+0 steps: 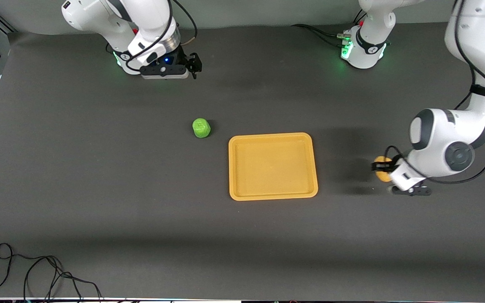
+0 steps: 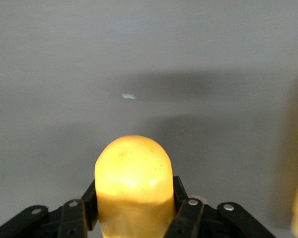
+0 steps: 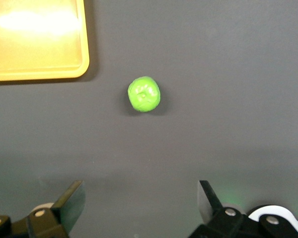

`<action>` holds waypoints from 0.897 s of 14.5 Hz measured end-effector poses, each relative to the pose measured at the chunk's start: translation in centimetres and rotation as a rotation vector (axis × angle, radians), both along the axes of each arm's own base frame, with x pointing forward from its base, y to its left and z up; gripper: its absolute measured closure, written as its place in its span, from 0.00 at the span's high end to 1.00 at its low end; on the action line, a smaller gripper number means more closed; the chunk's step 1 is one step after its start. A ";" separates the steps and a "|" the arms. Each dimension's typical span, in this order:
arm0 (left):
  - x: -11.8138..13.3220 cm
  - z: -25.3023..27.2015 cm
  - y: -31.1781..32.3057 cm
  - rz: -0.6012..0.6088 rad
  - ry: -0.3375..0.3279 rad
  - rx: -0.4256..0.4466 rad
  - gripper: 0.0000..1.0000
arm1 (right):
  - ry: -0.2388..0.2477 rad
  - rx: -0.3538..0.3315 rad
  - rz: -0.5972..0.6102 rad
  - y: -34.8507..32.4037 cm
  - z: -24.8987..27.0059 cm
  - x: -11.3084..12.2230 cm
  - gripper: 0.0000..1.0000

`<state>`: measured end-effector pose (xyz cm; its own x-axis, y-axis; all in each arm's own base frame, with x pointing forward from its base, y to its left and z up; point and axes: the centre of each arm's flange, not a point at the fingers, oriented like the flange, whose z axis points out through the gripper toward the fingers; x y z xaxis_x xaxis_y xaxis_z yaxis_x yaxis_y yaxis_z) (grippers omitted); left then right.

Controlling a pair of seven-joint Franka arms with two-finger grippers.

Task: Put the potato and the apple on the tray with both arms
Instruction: 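Grasp the potato with the left gripper while the right gripper moves toward the apple, then lower the potato onto the tray and open the left gripper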

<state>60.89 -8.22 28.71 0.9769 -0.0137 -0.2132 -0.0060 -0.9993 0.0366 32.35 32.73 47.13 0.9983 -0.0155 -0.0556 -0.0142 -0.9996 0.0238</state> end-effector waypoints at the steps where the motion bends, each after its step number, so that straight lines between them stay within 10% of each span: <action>1: 0.1 1.5 -3.5 0.006 -0.002 0.002 0.59 | -0.011 0.010 0.001 0.1 -0.4 -0.4 1.00; 13: -4.6 -7.8 -21.8 -0.002 0.006 -0.060 0.59 | -0.099 0.028 -0.013 -0.9 -19.3 1.8 1.00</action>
